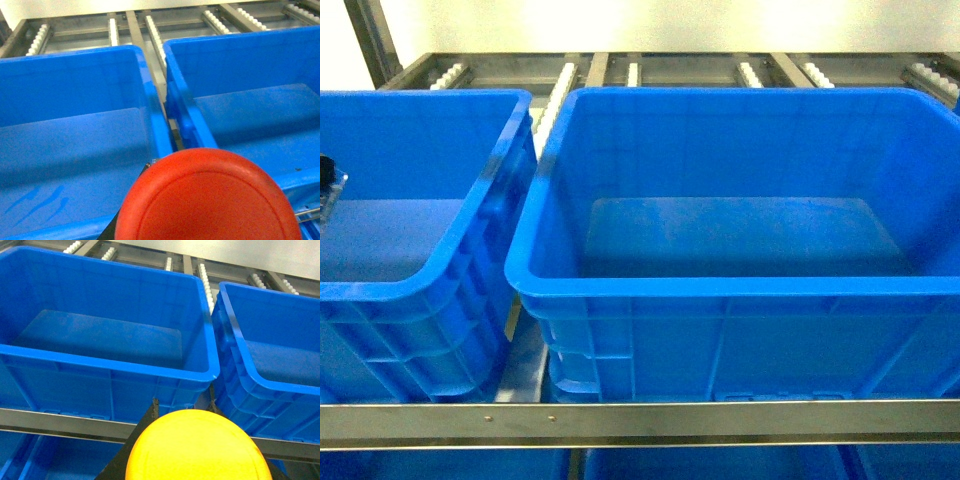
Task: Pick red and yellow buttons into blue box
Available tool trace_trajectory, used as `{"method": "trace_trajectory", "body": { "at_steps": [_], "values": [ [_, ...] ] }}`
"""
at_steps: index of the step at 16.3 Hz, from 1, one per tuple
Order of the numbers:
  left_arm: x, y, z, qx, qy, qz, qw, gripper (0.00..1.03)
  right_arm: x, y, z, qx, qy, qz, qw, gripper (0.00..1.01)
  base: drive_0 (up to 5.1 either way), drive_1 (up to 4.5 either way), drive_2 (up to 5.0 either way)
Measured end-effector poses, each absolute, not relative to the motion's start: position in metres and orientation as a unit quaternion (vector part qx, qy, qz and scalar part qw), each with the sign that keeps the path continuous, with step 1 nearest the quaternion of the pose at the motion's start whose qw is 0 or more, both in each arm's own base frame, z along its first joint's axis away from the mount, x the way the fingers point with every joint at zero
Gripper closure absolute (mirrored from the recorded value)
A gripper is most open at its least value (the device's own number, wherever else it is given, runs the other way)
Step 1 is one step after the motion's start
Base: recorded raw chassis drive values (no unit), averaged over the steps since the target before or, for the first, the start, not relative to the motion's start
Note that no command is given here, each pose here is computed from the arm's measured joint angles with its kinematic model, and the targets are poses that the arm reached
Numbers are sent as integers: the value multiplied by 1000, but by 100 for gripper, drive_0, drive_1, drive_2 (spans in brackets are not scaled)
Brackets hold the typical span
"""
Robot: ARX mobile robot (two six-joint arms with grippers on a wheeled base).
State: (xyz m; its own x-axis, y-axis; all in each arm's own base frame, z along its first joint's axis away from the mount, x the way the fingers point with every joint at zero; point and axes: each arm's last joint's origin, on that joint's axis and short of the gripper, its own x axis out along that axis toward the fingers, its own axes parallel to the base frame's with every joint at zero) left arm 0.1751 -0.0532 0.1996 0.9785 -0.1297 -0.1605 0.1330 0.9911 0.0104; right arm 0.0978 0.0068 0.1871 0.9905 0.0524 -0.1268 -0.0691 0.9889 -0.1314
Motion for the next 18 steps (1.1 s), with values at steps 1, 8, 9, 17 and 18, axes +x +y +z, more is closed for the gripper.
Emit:
{"method": "trace_trajectory", "body": {
  "at_steps": [1,8,9,17,18],
  "values": [
    [175,-54,200,10,78,-72,994,79,98,7,187,-68,62,30,995,77,523,-223,-223],
    [175,-53,200,10,78,-66,995,79,98,7,186,-68,64,31,995,77,144,238,-376],
    [175,-53,200,10,78,-66,995,79,98,7,187,-68,63,31,995,77,-7,423,-438],
    [175,-53,200,10,79,-66,995,79,101,12,191,-76,50,47,995,77,-7,423,-438],
    [175,-53,200,10,79,-66,995,79,109,18,200,-78,40,64,994,77,-7,423,-438]
  ]
}}
